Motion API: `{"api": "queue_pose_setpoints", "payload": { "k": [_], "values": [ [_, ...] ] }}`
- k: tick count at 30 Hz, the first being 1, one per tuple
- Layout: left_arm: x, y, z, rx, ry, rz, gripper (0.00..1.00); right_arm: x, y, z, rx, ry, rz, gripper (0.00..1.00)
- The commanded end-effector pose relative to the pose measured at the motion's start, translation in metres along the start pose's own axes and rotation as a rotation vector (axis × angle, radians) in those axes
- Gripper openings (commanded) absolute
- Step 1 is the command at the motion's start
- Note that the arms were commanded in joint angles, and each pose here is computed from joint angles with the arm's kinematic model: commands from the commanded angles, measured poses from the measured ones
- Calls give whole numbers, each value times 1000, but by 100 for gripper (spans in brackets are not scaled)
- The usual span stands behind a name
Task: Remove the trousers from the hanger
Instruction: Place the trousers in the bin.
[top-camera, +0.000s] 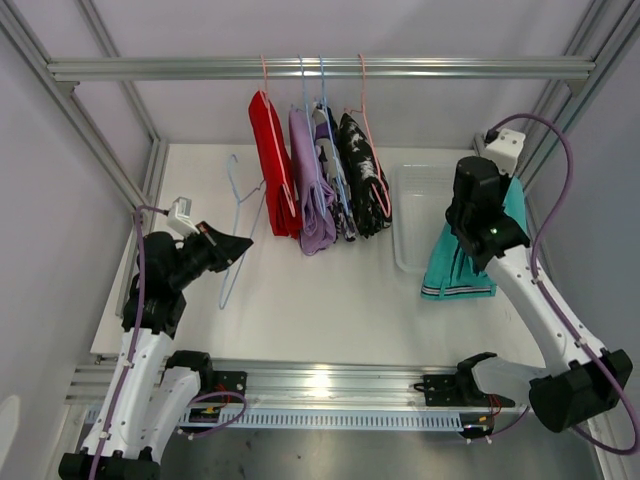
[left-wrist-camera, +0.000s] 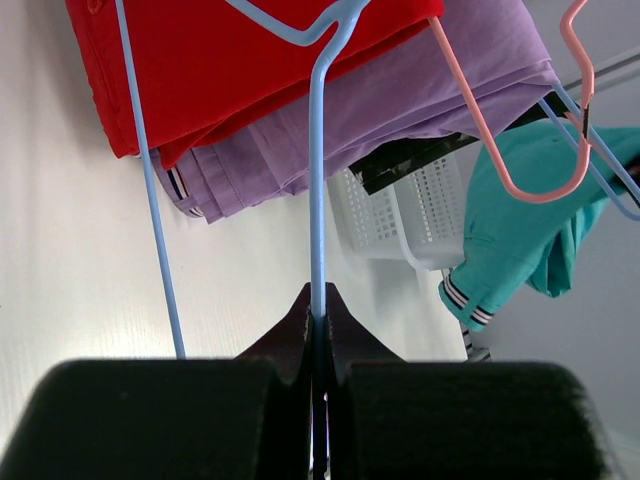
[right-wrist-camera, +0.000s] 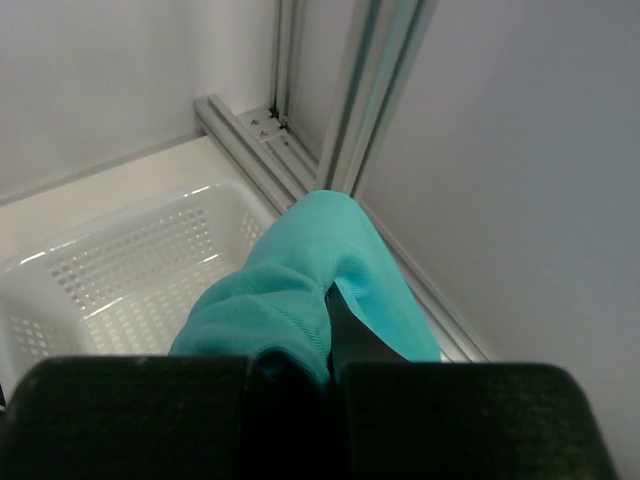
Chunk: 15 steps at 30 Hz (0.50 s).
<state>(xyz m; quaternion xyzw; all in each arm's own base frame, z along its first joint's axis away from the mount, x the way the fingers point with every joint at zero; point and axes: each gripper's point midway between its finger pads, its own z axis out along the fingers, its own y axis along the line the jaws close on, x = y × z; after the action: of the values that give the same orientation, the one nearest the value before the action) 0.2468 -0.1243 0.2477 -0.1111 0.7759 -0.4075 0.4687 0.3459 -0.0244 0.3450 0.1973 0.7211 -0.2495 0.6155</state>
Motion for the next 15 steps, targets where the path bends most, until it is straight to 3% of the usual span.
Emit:
{"api": "queue_pose_setpoints", "payload": {
  "k": [1, 7, 15],
  "values": [
    [0, -13, -1, 62, 10, 40, 0, -33, 17, 11, -21, -69, 176, 0],
    [-1, -15, -3, 66, 4, 53, 0, -2, 47, 43, -32, -15, 147, 0],
    [1, -15, -2, 72, 17, 47, 0, 5, 93, 77, -70, 21, 114, 0]
  ]
}}
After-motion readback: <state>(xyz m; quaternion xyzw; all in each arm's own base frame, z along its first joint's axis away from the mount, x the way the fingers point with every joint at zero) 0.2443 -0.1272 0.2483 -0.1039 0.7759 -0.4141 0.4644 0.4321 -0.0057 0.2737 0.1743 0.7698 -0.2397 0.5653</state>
